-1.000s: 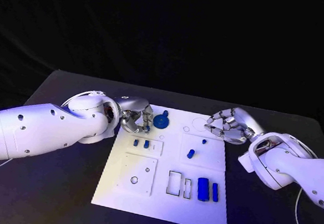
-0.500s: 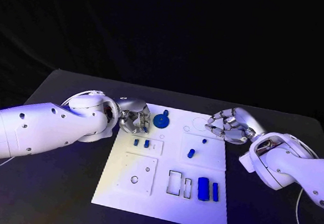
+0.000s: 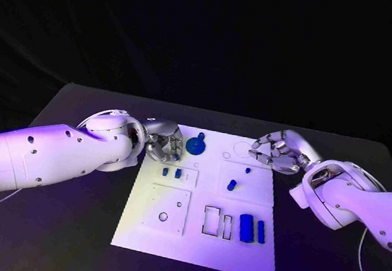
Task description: Assemble the parts on the task board
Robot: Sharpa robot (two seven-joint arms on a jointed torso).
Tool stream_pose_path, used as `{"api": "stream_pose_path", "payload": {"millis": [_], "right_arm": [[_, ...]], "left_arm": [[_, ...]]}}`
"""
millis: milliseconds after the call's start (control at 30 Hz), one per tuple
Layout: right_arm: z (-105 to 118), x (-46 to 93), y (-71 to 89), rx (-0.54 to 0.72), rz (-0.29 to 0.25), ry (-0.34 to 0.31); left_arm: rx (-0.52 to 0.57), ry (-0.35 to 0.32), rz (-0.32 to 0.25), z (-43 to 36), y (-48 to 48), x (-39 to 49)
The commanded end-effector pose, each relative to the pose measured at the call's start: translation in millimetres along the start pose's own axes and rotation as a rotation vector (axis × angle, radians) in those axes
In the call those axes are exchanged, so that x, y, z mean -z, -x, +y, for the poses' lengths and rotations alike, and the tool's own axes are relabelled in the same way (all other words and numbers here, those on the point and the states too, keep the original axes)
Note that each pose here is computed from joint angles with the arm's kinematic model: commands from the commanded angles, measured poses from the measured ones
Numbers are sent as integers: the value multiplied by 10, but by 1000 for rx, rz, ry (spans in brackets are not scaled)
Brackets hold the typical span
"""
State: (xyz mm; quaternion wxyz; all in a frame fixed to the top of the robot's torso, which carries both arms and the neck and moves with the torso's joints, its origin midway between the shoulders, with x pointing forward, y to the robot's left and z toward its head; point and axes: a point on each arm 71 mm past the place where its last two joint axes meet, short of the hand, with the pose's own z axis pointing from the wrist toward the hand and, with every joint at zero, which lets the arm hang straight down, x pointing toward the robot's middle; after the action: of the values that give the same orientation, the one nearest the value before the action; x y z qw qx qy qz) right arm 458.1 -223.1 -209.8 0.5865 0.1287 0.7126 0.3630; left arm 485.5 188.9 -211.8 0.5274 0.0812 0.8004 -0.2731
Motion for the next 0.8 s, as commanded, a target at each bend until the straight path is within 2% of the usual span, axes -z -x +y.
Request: {"api": "stream_pose_path", "payload": {"millis": [33, 800], "right_arm": [[8, 1, -7, 6, 4, 11], [7, -1, -9, 6, 5, 10]], "left_arm": [[8, -6, 19, -24, -23, -8], [6, 0, 38, -40, -60, -54]]}}
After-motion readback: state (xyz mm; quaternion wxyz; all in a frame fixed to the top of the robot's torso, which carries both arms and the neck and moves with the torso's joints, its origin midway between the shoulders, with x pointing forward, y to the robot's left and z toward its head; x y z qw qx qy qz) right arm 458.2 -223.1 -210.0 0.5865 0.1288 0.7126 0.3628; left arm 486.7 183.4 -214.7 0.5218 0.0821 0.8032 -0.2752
